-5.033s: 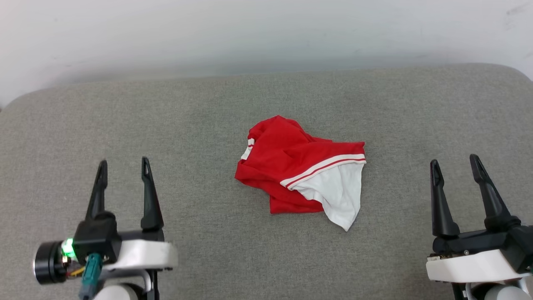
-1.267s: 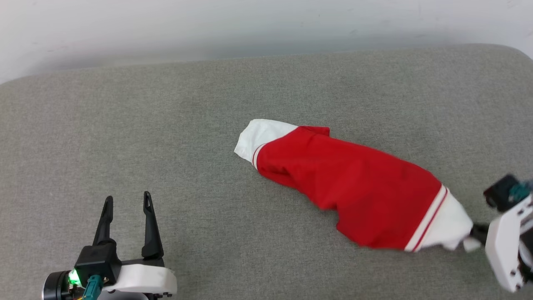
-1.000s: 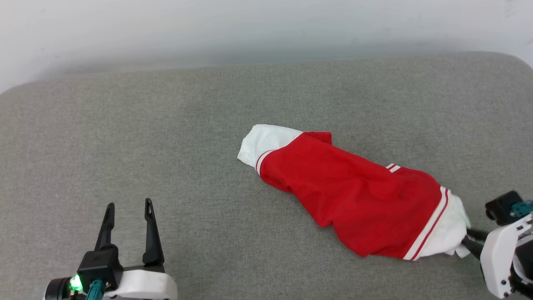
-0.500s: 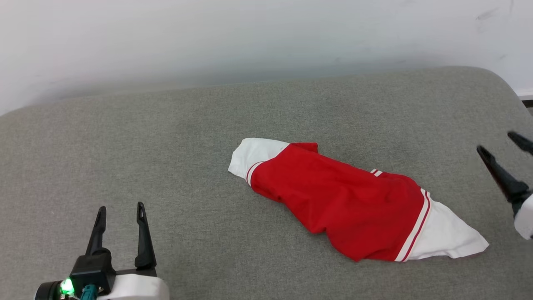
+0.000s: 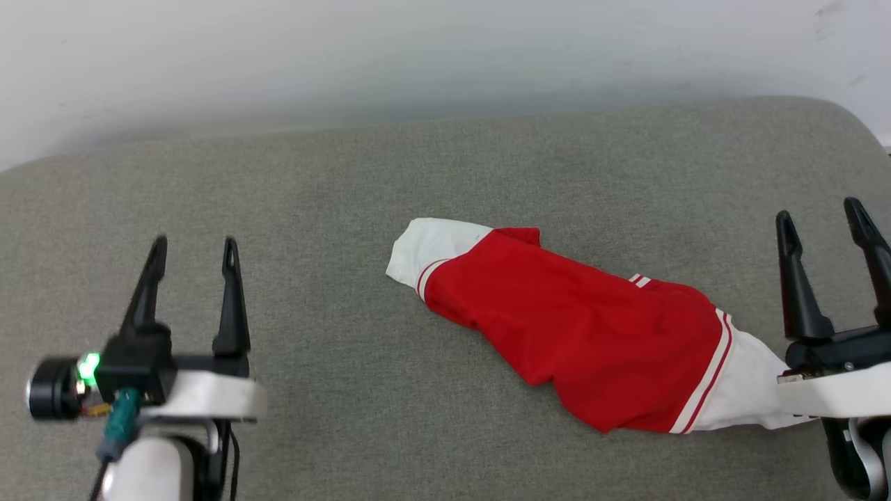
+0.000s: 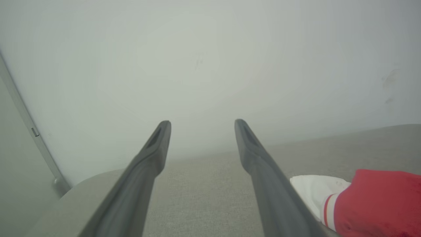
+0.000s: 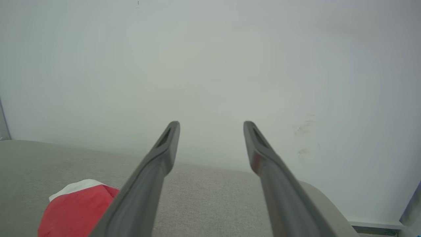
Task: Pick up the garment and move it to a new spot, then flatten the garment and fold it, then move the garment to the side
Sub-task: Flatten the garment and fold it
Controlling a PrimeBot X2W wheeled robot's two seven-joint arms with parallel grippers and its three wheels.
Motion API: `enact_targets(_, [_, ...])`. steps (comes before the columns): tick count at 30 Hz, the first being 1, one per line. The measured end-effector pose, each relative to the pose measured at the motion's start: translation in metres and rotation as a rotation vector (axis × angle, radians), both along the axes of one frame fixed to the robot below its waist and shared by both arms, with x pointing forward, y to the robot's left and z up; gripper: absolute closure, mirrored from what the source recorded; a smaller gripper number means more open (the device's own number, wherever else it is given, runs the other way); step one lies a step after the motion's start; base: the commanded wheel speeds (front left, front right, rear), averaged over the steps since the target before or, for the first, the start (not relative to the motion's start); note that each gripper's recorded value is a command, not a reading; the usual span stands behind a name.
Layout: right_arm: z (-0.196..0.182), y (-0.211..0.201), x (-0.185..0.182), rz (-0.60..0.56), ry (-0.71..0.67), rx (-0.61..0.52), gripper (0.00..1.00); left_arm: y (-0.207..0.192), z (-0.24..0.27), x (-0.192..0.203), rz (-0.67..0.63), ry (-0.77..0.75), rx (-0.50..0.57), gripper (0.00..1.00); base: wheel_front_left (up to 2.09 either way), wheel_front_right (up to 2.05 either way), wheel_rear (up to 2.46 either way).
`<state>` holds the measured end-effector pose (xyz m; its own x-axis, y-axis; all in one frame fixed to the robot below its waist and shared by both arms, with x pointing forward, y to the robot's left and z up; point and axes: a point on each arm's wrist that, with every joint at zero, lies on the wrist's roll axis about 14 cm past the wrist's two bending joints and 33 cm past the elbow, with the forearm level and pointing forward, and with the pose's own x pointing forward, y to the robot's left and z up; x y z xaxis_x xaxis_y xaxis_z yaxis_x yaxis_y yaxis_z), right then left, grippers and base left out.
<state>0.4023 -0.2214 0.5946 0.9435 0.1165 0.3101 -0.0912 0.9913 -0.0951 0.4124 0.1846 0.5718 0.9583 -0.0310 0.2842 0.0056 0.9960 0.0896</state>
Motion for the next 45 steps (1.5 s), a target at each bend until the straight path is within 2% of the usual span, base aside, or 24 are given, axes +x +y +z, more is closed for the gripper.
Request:
enact_targets(5, [-0.005, 0.001, -0.008, -0.052, -0.012, 0.052, 0.00, -0.011, 0.031, 0.032, -0.091, -0.084, 0.054, 0.00, 0.00, 0.00, 0.00])
enact_targets(12, [-0.021, 0.004, -0.006, -0.078, 0.025, 0.066, 0.00, -0.040, 0.059, 0.091, -0.227, -0.123, 0.150, 0.00, 0.00, 0.00, 0.00])
enact_targets(14, [-0.026, 0.003, -0.003, -0.087, 0.039, 0.062, 0.00, -0.052, 0.062, 0.109, -0.263, -0.091, 0.174, 0.00, 0.00, 0.00, 0.00])
enact_targets(21, [-0.040, 0.005, 0.008, -0.096, 0.074, 0.026, 0.00, -0.104, 0.029, 0.159, -0.423, 0.183, 0.276, 0.00, 0.00, 0.00, 0.00])
enact_targets(26, [-0.049, 0.001, 0.017, -0.113, 0.093, 0.001, 0.00, -0.133, -0.012, 0.173, -0.541, 0.434, 0.351, 0.00, 0.00, 0.00, 0.00])
enact_targets(31, [-0.060, 0.003, 0.024, -0.114, 0.120, -0.030, 0.00, -0.148, -0.068, 0.163, -0.647, 0.757, 0.444, 0.00, 0.00, 0.00, 0.00])
enact_targets(36, [-0.065, 0.001, 0.031, -0.121, 0.127, -0.041, 0.00, -0.149, -0.112, 0.147, -0.708, 1.018, 0.540, 0.00, 0.00, 0.00, 0.00])
enact_targets(45, [-0.075, 0.000, 0.041, -0.127, 0.148, -0.054, 0.00, -0.145, -0.180, 0.118, -0.766, 1.317, 0.684, 0.00, 0.00, 0.00, 0.00])
